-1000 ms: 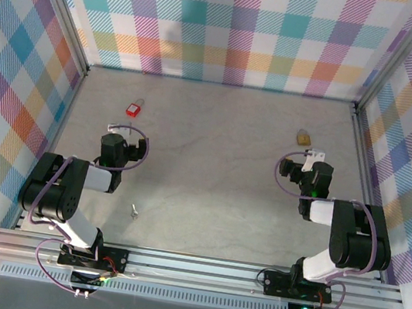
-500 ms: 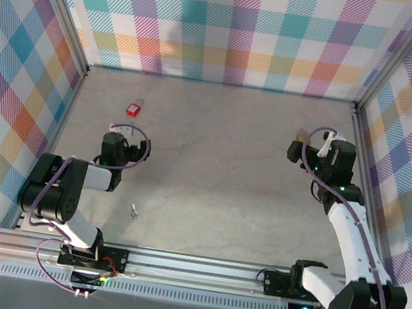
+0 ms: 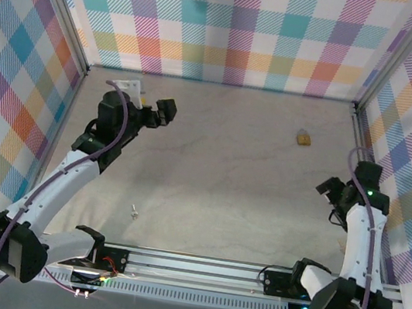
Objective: Unlock with the key
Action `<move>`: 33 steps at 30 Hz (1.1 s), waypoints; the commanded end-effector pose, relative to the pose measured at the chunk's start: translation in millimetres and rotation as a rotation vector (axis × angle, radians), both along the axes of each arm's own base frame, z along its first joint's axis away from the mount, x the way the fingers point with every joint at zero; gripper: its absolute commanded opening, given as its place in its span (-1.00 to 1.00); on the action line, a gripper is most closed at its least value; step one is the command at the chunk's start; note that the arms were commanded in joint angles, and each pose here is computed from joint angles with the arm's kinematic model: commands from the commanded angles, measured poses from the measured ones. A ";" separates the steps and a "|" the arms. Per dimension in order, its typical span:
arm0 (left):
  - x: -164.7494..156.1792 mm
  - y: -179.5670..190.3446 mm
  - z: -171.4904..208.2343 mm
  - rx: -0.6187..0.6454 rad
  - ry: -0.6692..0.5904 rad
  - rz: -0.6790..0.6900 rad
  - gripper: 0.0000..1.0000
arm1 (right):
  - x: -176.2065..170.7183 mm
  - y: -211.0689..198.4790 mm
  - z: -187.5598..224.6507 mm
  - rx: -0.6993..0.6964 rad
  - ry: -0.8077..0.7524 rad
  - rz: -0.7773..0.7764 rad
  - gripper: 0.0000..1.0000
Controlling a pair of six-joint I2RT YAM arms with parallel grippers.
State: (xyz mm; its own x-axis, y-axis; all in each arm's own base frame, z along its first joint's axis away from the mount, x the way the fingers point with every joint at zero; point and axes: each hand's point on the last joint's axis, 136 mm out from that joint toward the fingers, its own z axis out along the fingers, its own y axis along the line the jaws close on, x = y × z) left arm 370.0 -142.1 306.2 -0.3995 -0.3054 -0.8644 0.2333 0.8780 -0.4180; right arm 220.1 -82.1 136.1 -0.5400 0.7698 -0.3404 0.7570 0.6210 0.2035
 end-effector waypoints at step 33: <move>-57.9 -76.7 -60.8 -0.084 0.338 -0.213 1.00 | -94.6 -79.2 -117.1 0.261 0.224 -0.643 0.24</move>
State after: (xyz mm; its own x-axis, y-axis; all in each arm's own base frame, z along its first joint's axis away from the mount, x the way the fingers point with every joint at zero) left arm 317.7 -215.2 238.5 -0.7176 -0.2432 -0.6526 0.2299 0.8018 -0.5516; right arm 131.7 -157.8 26.4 -0.0285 0.9989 -0.0362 0.9938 0.0322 0.1064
